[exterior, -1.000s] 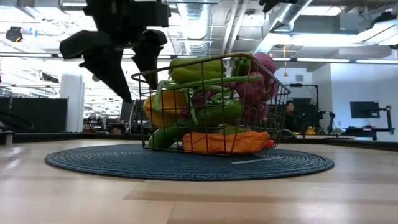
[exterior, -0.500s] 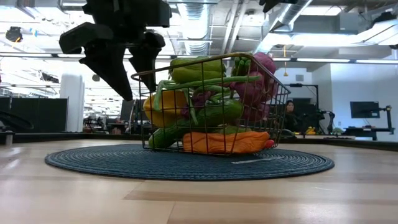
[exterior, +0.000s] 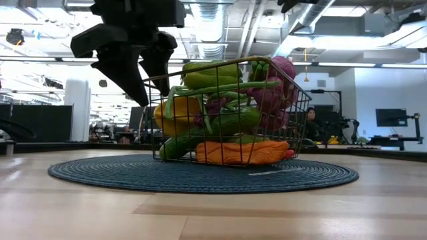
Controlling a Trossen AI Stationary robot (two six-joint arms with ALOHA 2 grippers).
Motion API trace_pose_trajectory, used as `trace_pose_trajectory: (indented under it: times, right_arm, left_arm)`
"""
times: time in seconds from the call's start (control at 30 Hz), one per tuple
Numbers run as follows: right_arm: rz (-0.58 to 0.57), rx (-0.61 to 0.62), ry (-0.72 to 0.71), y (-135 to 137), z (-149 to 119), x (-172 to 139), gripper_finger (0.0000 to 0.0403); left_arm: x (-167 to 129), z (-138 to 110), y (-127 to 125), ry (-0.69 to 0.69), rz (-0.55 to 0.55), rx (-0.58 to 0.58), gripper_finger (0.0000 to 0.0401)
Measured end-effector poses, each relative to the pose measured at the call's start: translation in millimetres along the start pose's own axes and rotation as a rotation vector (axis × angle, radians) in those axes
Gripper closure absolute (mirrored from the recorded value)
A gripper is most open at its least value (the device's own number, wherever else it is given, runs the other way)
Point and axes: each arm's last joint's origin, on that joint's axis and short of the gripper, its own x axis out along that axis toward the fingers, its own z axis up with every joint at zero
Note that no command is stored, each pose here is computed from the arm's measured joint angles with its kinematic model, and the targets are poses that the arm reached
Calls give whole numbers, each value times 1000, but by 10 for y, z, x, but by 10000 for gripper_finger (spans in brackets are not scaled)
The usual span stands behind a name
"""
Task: Build produce basket
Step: Move the basket to the center
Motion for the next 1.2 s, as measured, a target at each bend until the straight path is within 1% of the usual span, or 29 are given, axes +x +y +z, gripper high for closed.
trace_pose_trajectory:
  times: [0.23, 0.4, 0.53, 0.63, 0.7, 0.8, 1.03, 1.2]
  right_arm:
    - [3, -18, -7, 3, 7, 0, 262]
    - [16, -28, -43, 16, 41, -1, 262]
    - [16, -43, -44, 16, 42, -1, 262]
    - [17, -43, -43, 16, 42, -1, 262]
    - [17, -43, -43, 16, 42, -1, 262]
    - [17, -43, -42, 16, 41, -1, 262]
    - [17, -43, -41, 16, 40, -1, 262]
    - [19, -43, -41, 16, 40, -1, 262]
  left_arm:
    - [2, 1, 6, 0, 1, -38, 56]
    - [26, -4, 45, 8, -63, -96, 56]
    - [34, -5, 56, 10, -94, -91, 59]
    - [39, -4, 51, 11, -101, -69, 76]
    - [44, -7, 47, 14, -103, -57, 98]
    - [45, -4, 44, 12, -127, -57, 144]
    - [44, -5, 39, 12, -144, -52, 273]
    - [16, -8, 49, 0, -147, 3, 369]
